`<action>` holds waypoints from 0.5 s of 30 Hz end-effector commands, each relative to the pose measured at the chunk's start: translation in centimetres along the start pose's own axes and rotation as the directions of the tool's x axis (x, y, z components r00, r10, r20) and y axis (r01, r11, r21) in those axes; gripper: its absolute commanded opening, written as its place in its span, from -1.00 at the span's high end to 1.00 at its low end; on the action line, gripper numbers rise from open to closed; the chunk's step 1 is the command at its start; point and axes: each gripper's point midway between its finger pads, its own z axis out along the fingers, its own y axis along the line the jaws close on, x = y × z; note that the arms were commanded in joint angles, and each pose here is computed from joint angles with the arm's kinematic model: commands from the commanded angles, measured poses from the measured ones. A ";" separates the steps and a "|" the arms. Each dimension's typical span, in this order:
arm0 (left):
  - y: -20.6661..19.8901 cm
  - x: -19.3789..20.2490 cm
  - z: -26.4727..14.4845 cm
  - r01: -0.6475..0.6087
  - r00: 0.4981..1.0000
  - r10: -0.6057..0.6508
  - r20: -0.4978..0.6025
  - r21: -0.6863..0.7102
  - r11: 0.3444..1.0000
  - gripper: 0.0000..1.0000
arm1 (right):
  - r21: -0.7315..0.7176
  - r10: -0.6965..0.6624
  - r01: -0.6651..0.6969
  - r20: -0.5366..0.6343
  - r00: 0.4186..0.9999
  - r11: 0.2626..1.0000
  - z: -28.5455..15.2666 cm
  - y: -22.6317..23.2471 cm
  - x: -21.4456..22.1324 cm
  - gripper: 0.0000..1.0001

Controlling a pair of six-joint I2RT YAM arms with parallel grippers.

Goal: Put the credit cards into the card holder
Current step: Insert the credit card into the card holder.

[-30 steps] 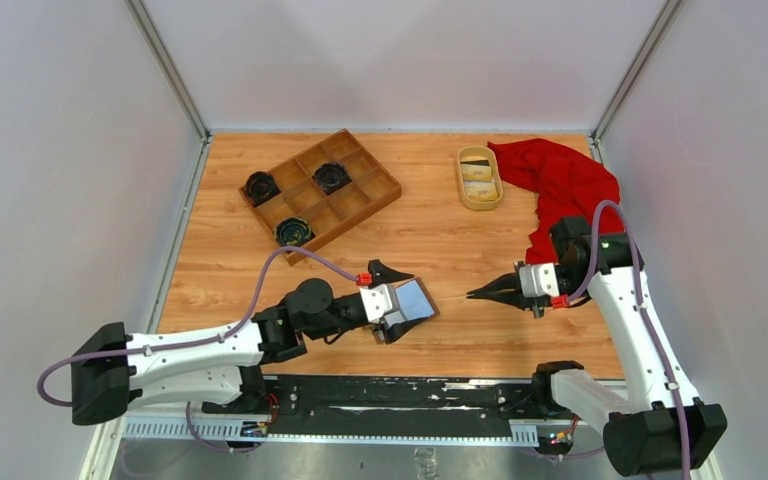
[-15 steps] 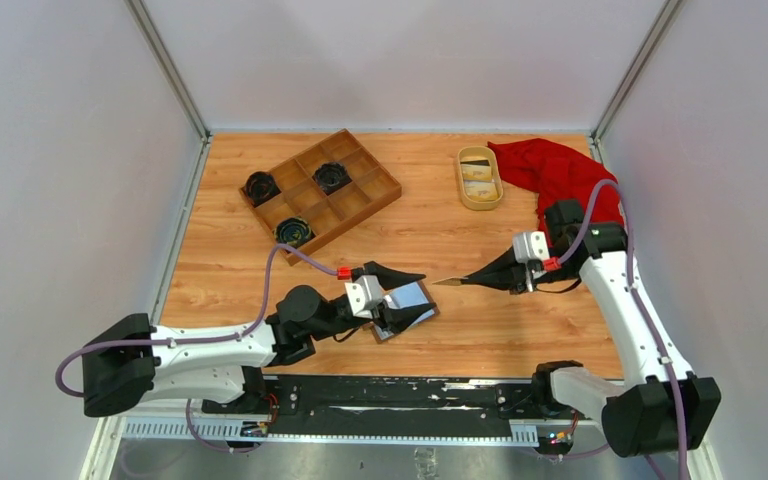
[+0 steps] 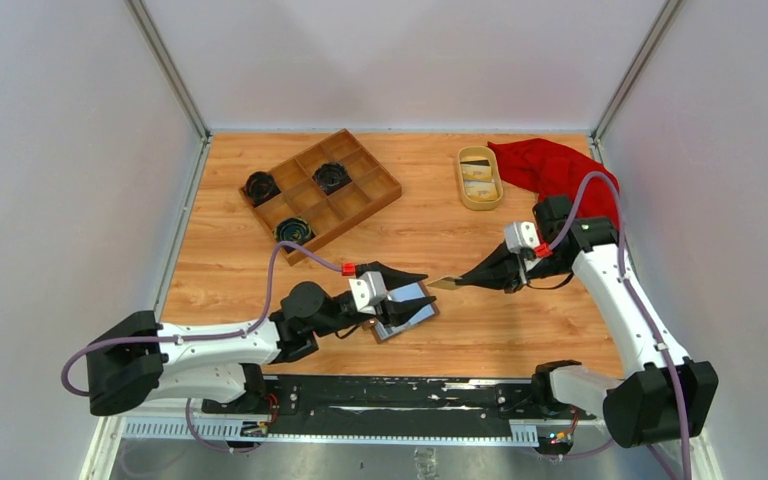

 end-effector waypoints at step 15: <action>0.3 -0.6 0.4 0.145 0.989 -0.147 0.032 0.059 0.988 1.00 | -0.053 0.106 -0.101 0.106 0.989 0.994 1.2 -0.5 -1.5 0.90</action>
